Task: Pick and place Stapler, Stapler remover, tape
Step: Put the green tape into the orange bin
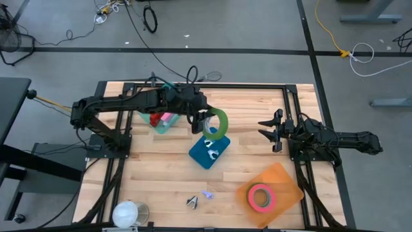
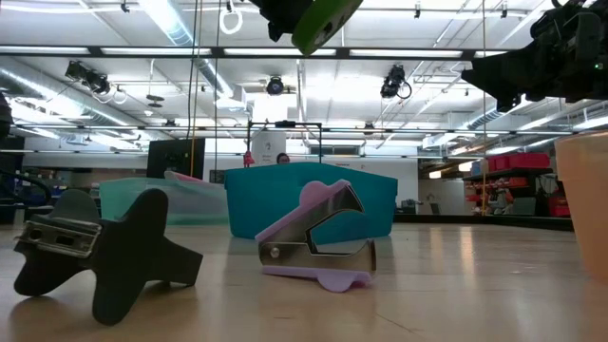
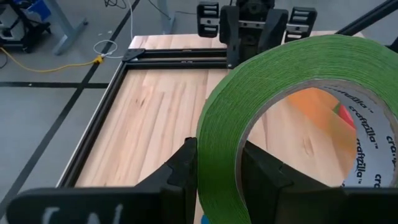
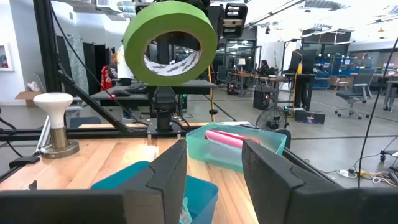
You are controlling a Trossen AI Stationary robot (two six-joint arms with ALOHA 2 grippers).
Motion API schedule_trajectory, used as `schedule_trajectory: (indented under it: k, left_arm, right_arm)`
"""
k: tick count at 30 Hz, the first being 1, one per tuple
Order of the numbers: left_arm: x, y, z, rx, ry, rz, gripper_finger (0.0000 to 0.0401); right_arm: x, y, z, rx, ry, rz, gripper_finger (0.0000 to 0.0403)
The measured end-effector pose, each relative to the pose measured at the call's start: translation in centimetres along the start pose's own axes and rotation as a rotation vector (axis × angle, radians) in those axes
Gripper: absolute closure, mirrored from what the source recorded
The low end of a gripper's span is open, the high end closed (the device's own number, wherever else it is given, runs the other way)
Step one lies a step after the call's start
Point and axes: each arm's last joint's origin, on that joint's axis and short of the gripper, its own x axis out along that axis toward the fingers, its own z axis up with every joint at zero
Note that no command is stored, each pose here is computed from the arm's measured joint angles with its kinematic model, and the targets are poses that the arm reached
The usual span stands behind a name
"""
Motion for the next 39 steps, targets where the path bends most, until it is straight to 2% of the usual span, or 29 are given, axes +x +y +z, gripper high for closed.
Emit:
schedule_trajectory:
  k: [8, 15, 24, 32, 39]
  left_arm:
    - [0.0, 0.0, 0.0, -0.004, -0.004, 0.001, 0.0302]
    - [0.0, 0.0, 0.3, -0.005, -0.036, 0.004, 0.0302]
    - [0.0, 0.0, 0.4, -0.005, -0.045, 0.005, 0.0302]
    - [0.0, 0.0, 0.5, -0.005, -0.048, 0.005, 0.0302]
    - [0.0, 0.0, 0.5, -0.005, -0.050, 0.006, 0.0302]
  right_arm:
    - [0.0, -0.1, 0.3, 0.060, -0.037, -0.017, 0.0247]
    - [-0.1, -0.2, 1.6, 0.251, -0.168, -0.022, 0.0247]
    - [-0.7, -0.3, 3.6, 0.257, -0.390, -0.017, 0.0247]
    - [-0.9, -0.8, 3.9, 0.318, -0.434, -0.167, 0.0247]
    - [-1.0, -0.9, 5.6, 0.292, -0.481, -0.188, 0.0247]
